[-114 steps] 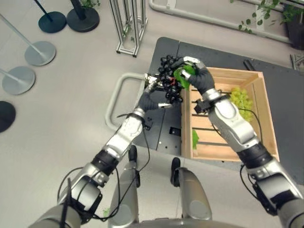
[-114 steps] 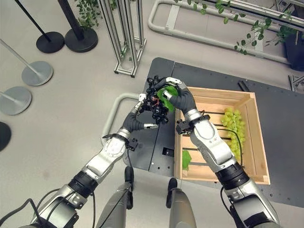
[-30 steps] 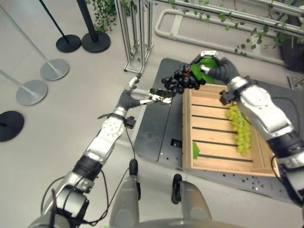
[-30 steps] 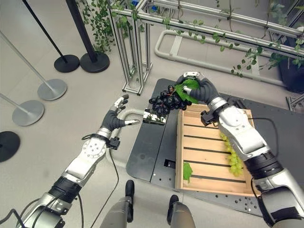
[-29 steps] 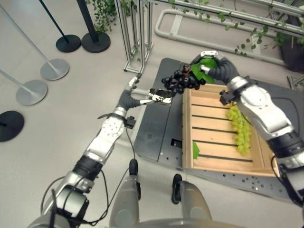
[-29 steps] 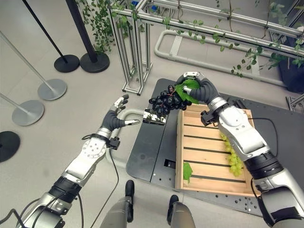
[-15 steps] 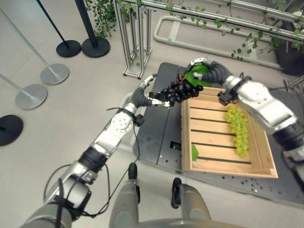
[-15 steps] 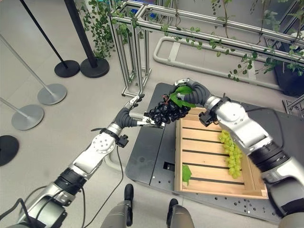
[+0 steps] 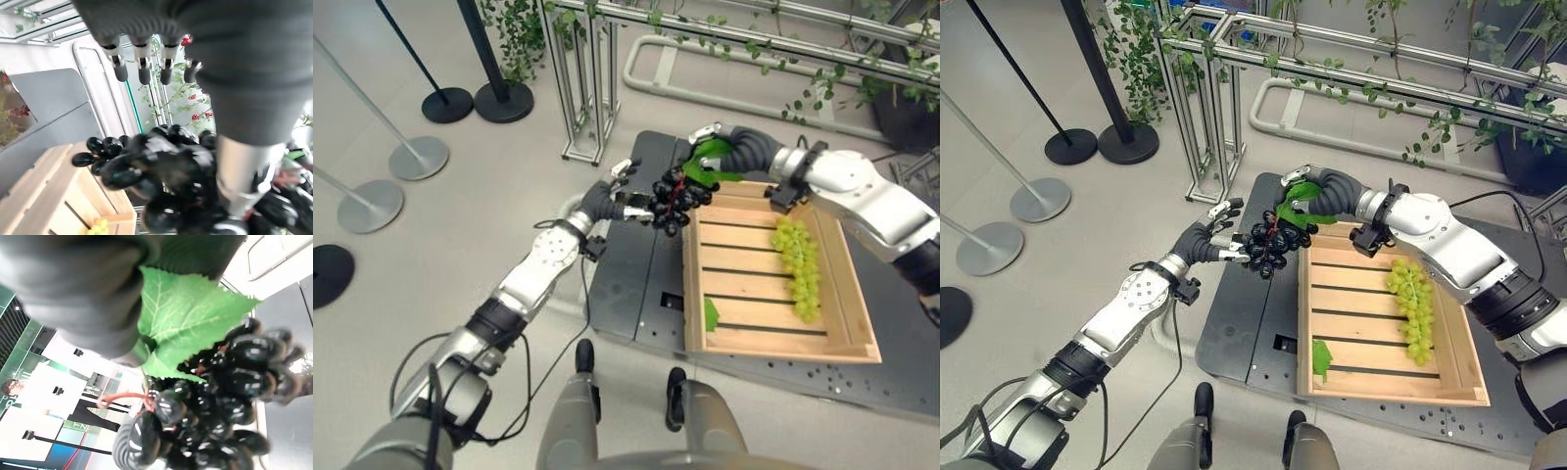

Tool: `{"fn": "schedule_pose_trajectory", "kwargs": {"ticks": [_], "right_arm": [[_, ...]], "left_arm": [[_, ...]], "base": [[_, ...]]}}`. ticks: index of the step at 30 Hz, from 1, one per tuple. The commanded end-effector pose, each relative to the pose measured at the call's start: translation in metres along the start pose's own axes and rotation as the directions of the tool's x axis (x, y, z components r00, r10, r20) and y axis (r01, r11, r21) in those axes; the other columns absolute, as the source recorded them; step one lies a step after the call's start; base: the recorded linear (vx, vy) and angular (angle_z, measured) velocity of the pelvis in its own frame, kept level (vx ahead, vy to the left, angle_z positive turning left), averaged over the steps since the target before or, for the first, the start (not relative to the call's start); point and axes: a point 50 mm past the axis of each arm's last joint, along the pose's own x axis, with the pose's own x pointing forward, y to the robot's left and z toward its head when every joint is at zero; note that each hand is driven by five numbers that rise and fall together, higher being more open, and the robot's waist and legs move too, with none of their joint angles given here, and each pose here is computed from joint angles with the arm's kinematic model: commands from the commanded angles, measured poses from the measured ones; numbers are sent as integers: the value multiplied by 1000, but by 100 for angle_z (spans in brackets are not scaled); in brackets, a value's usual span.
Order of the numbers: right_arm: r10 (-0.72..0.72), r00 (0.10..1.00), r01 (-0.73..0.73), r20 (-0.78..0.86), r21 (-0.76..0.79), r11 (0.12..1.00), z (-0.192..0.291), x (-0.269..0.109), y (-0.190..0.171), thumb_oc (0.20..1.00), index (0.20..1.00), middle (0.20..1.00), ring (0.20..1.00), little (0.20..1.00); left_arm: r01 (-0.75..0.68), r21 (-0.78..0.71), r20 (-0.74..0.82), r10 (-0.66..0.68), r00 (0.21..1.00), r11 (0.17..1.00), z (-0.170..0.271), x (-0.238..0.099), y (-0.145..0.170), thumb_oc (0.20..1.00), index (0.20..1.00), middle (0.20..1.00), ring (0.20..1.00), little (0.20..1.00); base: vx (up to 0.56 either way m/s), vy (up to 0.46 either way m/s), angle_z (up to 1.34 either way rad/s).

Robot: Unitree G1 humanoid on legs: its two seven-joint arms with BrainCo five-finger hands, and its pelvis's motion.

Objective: Pick up the fruits from the basket on one side to the basket on the other side

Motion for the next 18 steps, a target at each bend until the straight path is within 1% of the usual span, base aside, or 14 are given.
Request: {"fn": "schedule_pose_trajectory", "kwargs": {"ticks": [1,3,5,6,7,9,14,18], "right_arm": [[-17,985,18,174,-4,1000,33,4,-3,200,200,200,200,200],[2,983,-2,181,1,1000,35,4,-2,200,200,200,200,200],[67,980,-69,186,3,998,39,6,4,200,200,200,200,200],[68,980,-69,186,3,998,39,6,4,200,200,200,200,200],[126,976,-127,179,-5,992,41,8,9,200,200,200,200,200],[146,974,-147,176,-8,989,42,9,11,200,200,200,200,200],[270,947,-273,174,-6,962,47,15,26,200,200,200,200,200],[310,930,-316,199,0,949,52,17,33,200,200,200,200,200]], "left_arm": [[12,-14,100,-10,995,1000,19,11,-2,1000,1000,1000,1000,1000],[23,6,104,-23,994,1000,20,12,-1,1000,1000,1000,1000,1000],[46,19,113,-48,992,999,22,12,-2,1000,1000,1000,1000,1000],[46,19,113,-47,992,999,22,12,-2,1000,1000,1000,1000,1000],[71,39,123,-75,990,997,26,14,-3,1000,1000,1000,1000,1000],[89,54,125,-95,988,995,27,15,-5,1000,1000,1000,1000,1000],[169,146,125,-187,974,975,38,22,-6,1000,1000,1000,1000,1000],[197,180,131,-222,966,964,44,27,-6,1000,1000,1000,1000,1000]], "base": [[0,0,0],[0,0,0],[0,0,0],[0,0,0],[0,0,0],[0,0,0],[0,0,0],[0,0,0]]}}
